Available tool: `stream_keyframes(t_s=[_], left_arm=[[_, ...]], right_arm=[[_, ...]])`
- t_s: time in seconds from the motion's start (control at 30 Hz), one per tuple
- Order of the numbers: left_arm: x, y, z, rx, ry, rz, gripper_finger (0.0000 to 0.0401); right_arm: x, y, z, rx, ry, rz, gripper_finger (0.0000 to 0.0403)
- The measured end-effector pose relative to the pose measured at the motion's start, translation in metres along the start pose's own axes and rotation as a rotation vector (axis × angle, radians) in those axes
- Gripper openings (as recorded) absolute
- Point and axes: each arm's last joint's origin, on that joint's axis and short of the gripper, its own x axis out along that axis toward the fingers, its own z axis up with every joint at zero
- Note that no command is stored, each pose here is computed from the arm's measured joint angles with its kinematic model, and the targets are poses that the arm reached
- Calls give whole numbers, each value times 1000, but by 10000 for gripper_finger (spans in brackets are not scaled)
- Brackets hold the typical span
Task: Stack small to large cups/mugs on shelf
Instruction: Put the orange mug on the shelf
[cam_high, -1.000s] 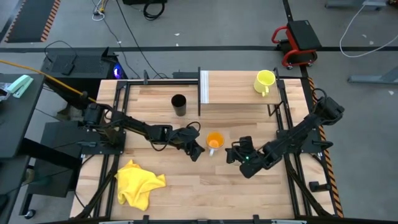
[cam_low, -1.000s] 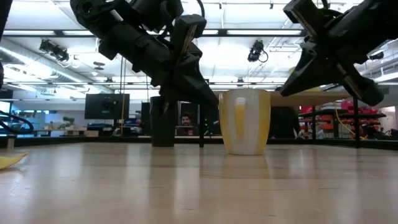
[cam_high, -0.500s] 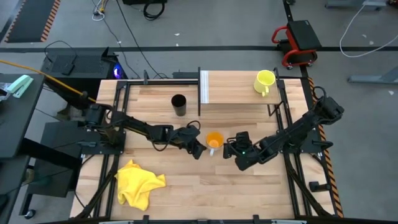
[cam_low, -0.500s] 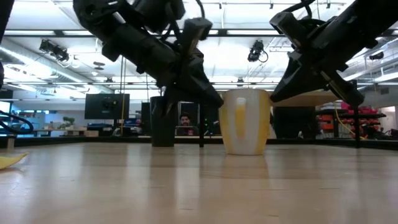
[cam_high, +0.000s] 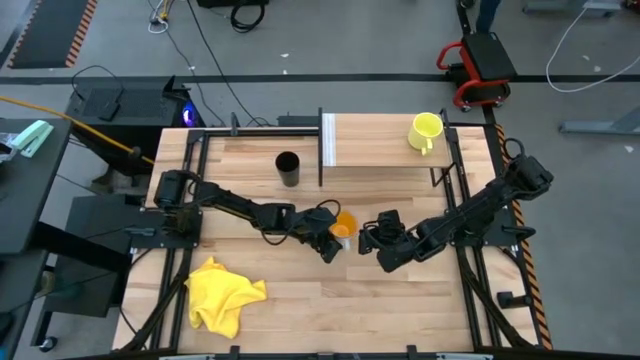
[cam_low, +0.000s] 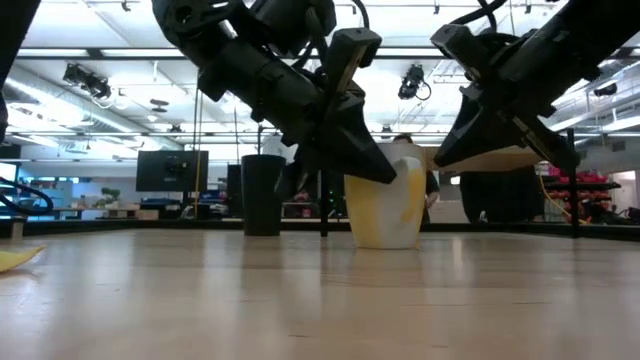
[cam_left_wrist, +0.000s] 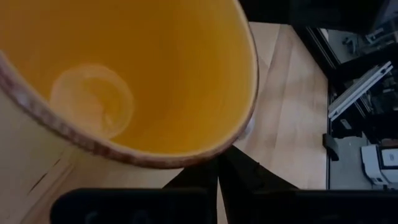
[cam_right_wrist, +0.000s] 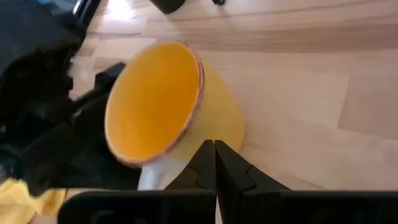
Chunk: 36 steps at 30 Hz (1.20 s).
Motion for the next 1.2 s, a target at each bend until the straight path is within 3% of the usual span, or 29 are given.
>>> stream_keyframes(t_s=[0.4, 0.73, 0.87, 1.07, 1.2], left_arm=[[-4, -5, -6, -6, 93, -35, 14], [-42, -6, -3, 57, 135, 193, 26], [-44, -6, -3, 73, 126, 206, 26], [-43, -6, -3, 75, 128, 212, 18], [-43, -6, -5, 76, 134, 215, 17]], right_arm=[[-21, 0, -17, -18, 94, 43, 17], [-36, 4, -25, -42, 198, 109, 51], [-26, -4, -23, 11, 203, 90, 80], [-21, -22, -34, 163, 207, 364, 92], [-18, -38, -34, 172, 145, 354, 83]])
